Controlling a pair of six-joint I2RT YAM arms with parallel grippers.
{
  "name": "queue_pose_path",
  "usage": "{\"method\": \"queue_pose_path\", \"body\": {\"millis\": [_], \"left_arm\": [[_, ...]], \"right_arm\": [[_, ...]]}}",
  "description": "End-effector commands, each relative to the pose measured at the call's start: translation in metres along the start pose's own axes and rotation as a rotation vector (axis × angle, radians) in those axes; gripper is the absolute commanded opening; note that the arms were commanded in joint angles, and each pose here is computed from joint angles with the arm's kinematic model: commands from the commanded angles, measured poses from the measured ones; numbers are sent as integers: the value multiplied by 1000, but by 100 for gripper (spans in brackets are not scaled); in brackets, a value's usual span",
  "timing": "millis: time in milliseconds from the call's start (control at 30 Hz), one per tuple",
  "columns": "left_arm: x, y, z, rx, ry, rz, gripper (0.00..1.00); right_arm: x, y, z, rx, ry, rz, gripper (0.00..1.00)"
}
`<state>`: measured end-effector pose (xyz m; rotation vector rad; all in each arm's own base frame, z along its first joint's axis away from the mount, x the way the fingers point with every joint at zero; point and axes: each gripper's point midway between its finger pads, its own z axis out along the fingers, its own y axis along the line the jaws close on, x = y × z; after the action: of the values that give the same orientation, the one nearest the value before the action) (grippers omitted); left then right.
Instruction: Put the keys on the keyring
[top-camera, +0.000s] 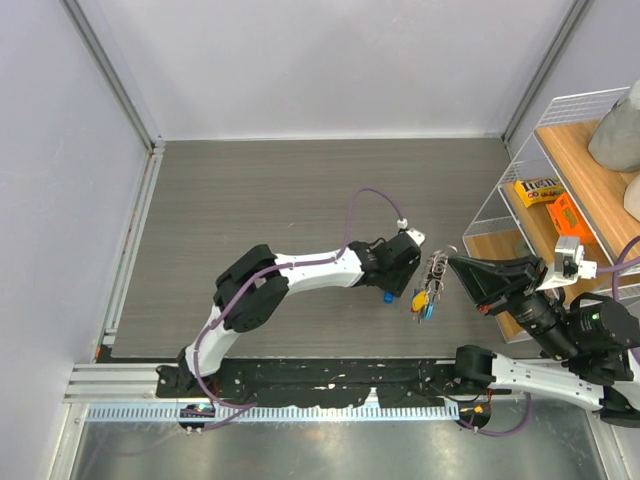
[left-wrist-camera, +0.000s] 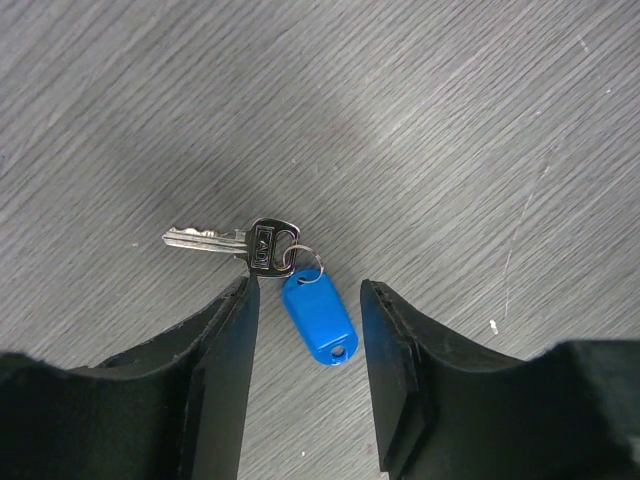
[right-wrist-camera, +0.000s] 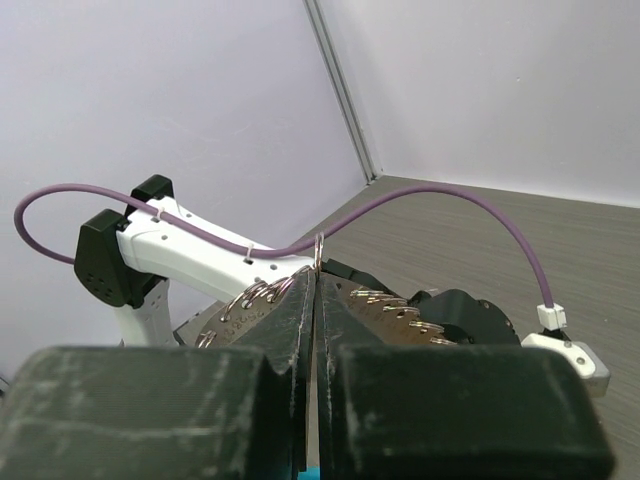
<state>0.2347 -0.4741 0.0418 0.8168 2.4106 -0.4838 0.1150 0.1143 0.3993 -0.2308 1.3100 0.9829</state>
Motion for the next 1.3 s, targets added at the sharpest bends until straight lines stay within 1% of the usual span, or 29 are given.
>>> {"method": "queue_pose_path", "body": {"millis": [0,267,600,767,933,1067,1133,1233,1267], "left_arm": [[-8,-2,-1,-20,-13,-11,50],[-3,-4,6,-23,3,-17,47],[-7,-7,10,-24,-1,-18,43],[-5,-4,13,-34,6,-15,40],[1,-2,17,-44,20,-14,33],[2,-1,19,-47,22,-13,24],[2,-3,20,-41,23,-14,17],[3,-3,21,-40,28,-11,3],[4,-2,21,-42,33,-8,0]], "right_arm": [[-25,7,-5,-37,-77,59,6],[-26,7,-6,-45,-82,62,6],[-23,9,-8,-61,-78,65,6],[-21,8,-8,-62,-76,62,6],[-20,8,-9,-63,-77,65,6],[-21,11,-10,-83,-84,71,6],[-23,11,-11,-83,-90,75,6],[-23,11,-11,-87,-87,74,6],[-22,11,-11,-88,-86,75,6]]}}
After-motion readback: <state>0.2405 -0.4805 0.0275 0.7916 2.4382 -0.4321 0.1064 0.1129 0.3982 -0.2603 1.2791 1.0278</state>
